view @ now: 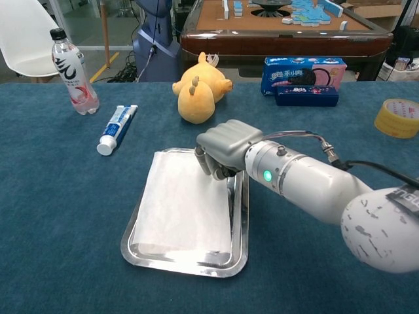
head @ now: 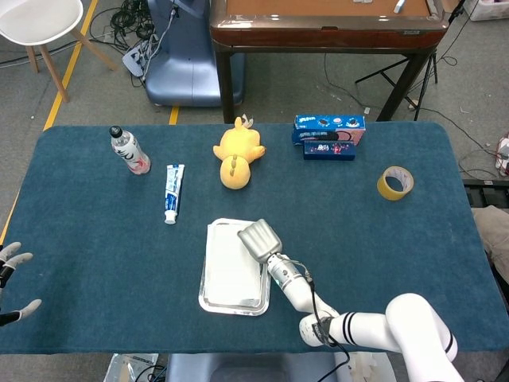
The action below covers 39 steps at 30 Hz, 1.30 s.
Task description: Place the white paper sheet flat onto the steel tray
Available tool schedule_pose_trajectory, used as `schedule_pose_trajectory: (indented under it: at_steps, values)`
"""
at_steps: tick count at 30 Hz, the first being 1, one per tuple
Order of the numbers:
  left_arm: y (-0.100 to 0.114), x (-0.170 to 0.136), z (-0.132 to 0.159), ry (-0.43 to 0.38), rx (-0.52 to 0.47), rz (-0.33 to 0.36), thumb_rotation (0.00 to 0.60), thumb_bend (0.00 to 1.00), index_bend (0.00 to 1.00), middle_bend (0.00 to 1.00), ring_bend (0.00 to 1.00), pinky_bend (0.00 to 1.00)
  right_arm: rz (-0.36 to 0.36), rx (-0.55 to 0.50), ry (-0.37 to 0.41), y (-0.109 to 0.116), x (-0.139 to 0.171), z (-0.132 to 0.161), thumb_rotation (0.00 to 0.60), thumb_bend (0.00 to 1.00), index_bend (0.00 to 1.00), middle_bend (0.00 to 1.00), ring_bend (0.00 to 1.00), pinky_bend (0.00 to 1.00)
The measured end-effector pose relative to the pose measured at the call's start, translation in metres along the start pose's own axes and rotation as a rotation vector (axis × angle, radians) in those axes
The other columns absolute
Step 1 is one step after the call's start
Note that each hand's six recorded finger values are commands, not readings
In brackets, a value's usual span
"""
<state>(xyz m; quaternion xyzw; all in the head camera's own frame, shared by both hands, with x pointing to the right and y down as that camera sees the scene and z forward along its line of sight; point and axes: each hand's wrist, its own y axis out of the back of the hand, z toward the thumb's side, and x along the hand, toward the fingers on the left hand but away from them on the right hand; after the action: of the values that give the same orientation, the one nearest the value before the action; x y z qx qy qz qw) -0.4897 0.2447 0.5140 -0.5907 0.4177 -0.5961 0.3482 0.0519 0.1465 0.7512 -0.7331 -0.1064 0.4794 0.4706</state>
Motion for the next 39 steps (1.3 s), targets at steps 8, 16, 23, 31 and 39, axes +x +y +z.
schedule_pose_trajectory:
  at_steps: [8,16,23,31,39]
  values:
    - [-0.003,0.000,0.001,-0.001,0.007,-0.004,0.600,0.02,0.26,0.14,0.08,0.36,0.017,0.018,0.015,0.001,0.009,0.004,0.600,1.00,0.51,1.00,1.00,1.00]
    - [-0.004,0.000,0.001,-0.001,0.011,-0.005,0.600,0.02,0.26,0.14,0.08,0.36,0.040,0.040,0.010,-0.003,0.012,0.001,0.600,1.00,0.51,1.00,1.00,1.00]
    - [-0.004,0.001,0.001,0.000,0.012,-0.005,0.600,0.02,0.26,0.14,0.08,0.36,0.062,0.042,0.009,-0.008,0.014,0.001,0.600,1.00,0.51,1.00,1.00,1.00]
    - [-0.005,0.001,0.002,-0.001,0.015,-0.008,0.600,0.02,0.26,0.14,0.08,0.36,0.081,0.033,0.012,-0.009,0.018,0.003,0.600,1.00,0.51,1.00,1.00,1.00]
    - [-0.006,0.001,0.002,-0.002,0.017,-0.010,0.600,0.02,0.26,0.14,0.08,0.36,0.105,0.016,-0.008,-0.010,0.020,0.004,0.600,1.00,0.51,1.00,1.00,1.00]
